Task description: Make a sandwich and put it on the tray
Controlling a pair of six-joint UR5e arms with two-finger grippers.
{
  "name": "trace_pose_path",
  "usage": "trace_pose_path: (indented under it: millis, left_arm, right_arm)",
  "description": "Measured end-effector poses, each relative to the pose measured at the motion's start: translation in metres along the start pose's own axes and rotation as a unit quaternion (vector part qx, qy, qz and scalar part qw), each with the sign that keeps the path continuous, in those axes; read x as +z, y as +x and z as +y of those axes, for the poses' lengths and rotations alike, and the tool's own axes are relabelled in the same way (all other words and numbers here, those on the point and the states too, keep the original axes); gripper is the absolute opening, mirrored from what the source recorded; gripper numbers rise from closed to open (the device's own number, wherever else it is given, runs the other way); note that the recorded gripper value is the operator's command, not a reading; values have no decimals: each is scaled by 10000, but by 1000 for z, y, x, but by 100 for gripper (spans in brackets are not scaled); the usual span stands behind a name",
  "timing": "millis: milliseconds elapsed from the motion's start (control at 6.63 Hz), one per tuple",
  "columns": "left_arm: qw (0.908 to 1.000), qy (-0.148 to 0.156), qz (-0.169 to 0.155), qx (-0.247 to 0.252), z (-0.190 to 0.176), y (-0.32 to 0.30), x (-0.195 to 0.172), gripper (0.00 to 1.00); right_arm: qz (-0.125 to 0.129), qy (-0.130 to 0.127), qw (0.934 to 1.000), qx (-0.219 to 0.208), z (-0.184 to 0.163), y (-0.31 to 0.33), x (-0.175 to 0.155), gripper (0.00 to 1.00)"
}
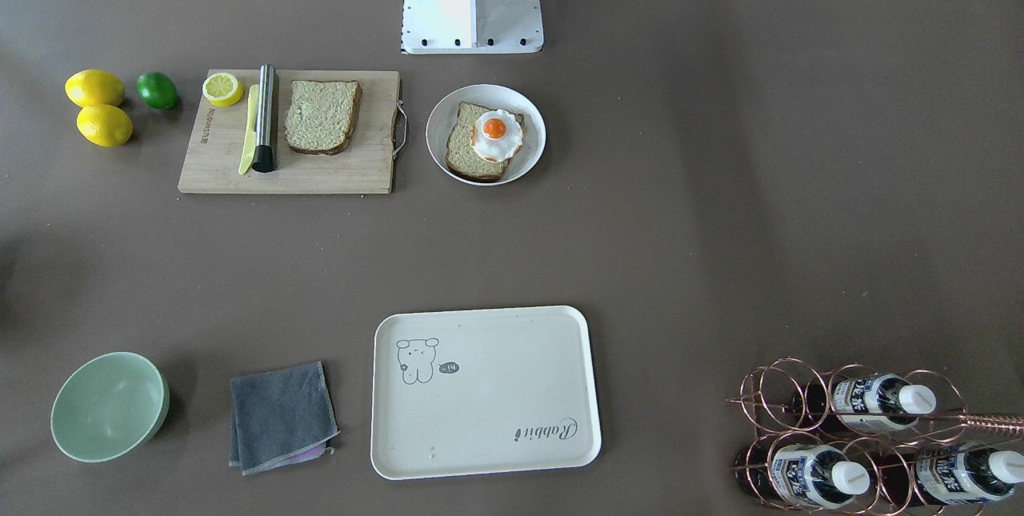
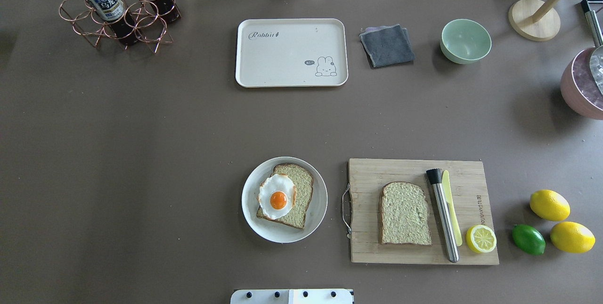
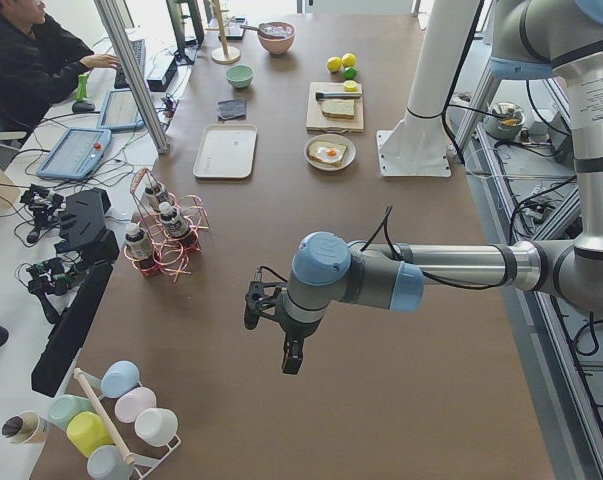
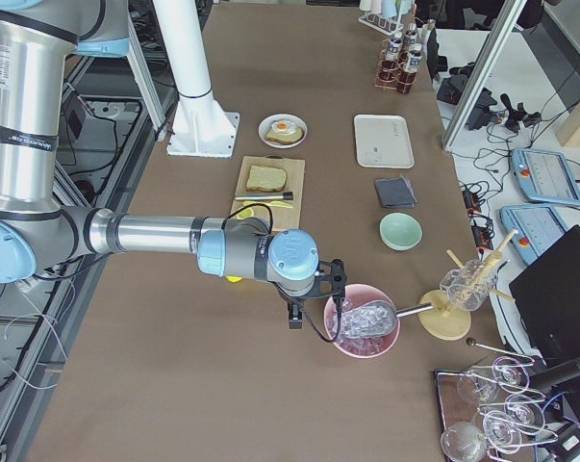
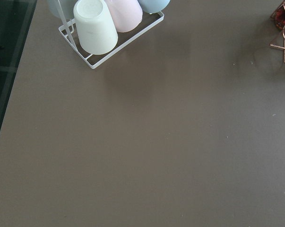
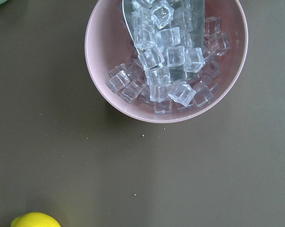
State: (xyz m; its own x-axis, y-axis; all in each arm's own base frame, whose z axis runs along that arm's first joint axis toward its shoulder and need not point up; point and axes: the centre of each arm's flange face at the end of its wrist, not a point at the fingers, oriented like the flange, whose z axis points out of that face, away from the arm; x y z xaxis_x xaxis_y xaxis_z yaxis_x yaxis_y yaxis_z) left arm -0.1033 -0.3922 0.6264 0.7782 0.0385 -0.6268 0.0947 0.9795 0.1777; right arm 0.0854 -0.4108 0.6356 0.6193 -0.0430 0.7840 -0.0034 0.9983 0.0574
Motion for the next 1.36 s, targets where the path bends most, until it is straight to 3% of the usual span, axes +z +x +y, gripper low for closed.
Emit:
trace_pose_path:
  millis: [452,905,1357]
  left_arm:
    - [9980,-269,-1,579,-31,57,30,98]
    - [9984,-229,217,463,-46,72,29,98]
    - [9981,-343,375,349,-44,63,41,98]
  right_arm:
    - [250,32,9990,380,-6,1,-4,100]
    - [246,168,9975,645,-20,-15,-15,100]
    - [237,181,9978,585,-26,-25,-17,100]
